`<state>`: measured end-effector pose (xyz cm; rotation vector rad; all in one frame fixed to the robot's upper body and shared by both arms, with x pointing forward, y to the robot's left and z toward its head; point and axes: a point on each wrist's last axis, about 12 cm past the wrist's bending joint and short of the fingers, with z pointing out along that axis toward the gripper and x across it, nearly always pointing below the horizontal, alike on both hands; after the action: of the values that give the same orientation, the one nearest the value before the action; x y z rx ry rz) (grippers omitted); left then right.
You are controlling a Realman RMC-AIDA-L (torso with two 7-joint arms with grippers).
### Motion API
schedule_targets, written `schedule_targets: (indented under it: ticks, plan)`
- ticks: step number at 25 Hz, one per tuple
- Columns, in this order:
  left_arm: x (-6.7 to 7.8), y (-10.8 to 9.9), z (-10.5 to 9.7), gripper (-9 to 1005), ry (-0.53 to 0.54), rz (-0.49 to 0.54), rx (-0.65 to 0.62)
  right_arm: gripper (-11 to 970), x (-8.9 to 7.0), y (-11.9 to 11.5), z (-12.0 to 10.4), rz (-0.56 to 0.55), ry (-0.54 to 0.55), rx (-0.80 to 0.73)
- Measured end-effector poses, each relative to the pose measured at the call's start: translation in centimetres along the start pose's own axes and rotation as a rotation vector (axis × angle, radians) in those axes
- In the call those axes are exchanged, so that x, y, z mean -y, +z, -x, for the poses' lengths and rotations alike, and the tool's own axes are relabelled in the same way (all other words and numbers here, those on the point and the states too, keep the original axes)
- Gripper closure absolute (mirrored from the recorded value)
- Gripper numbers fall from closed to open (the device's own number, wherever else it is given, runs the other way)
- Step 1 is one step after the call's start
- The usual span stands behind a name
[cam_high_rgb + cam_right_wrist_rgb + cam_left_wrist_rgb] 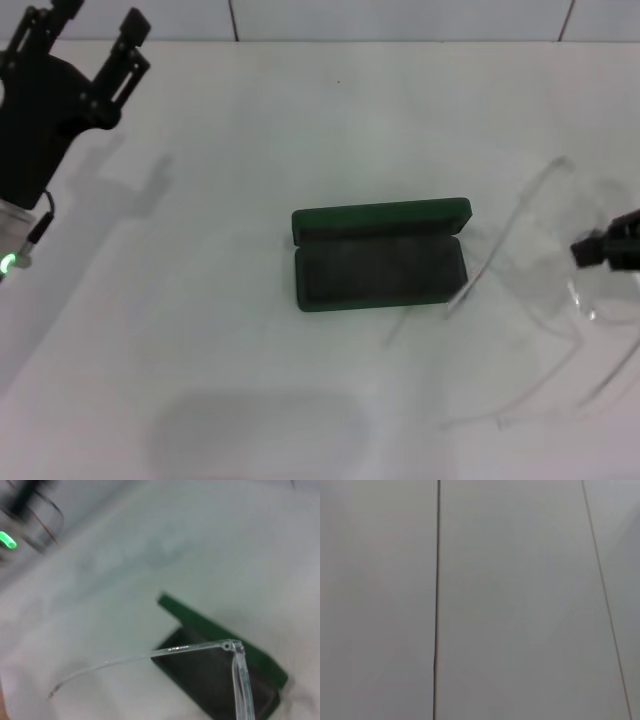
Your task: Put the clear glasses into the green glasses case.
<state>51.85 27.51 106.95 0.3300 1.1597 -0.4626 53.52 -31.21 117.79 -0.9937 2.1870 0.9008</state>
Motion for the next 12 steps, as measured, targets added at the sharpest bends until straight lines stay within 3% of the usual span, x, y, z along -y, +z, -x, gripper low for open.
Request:
schedule_targets:
  ticks: [4, 9, 12]
  plan:
    - [0.8, 0.4, -0.7, 274, -0.019, 0.025, -0.01, 844, 1.2, -0.6, -1.6, 0.029, -0.041, 0.14]
    - [0.8, 0.5, -1.4, 346, -0.095, 0.146, -0.013, 844, 1.8, 0.5, -2.2, 0.03, -0.151, 0.285]
    - [1.1, 0.7, -1.6, 389, -0.128, 0.152, -0.023, 844, 2.1, 1.3, -2.4, 0.022, -0.171, 0.341]
